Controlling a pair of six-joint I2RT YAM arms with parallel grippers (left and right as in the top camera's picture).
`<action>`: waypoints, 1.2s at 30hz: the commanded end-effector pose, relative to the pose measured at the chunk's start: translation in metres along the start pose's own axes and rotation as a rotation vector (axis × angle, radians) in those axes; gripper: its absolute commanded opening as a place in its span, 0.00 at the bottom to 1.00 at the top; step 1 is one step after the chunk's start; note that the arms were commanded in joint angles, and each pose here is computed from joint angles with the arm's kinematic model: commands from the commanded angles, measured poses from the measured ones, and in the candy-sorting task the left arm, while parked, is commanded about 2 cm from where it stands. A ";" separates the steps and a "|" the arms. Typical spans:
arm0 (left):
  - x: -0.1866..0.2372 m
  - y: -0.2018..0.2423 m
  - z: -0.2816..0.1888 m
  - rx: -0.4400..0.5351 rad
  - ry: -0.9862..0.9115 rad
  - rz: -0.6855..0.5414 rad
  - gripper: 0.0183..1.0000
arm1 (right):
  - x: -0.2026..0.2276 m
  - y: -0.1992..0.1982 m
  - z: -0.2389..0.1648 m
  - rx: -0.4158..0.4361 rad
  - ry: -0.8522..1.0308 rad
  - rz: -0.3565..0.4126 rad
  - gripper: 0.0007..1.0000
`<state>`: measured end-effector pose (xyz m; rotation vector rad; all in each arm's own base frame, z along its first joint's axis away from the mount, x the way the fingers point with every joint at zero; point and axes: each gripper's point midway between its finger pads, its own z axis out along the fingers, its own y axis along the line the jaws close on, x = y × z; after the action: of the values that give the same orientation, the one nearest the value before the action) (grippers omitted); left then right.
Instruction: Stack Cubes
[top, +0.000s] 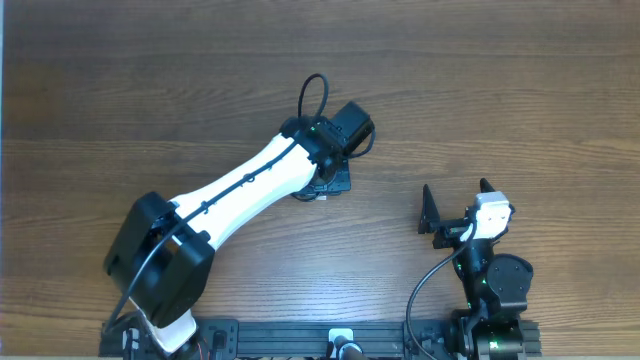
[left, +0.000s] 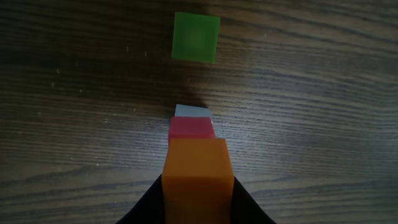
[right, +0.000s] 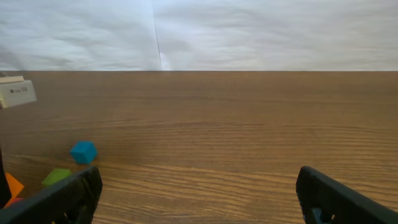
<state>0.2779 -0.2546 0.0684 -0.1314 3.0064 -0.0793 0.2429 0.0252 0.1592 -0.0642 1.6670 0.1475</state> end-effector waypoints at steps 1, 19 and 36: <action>0.003 -0.002 0.004 -0.003 0.018 0.019 0.04 | 0.001 0.003 0.000 -0.017 -0.003 -0.003 0.99; 0.007 0.000 0.008 -0.015 0.038 0.021 0.04 | 0.001 0.003 0.000 -0.017 -0.003 -0.003 0.99; 0.007 0.001 0.013 -0.026 0.046 0.022 0.06 | 0.001 0.003 0.000 -0.017 -0.003 -0.003 0.99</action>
<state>0.2732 -0.2524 0.0589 -0.1294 3.0406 -0.0443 0.2429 0.0252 0.1591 -0.0645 1.6674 0.1472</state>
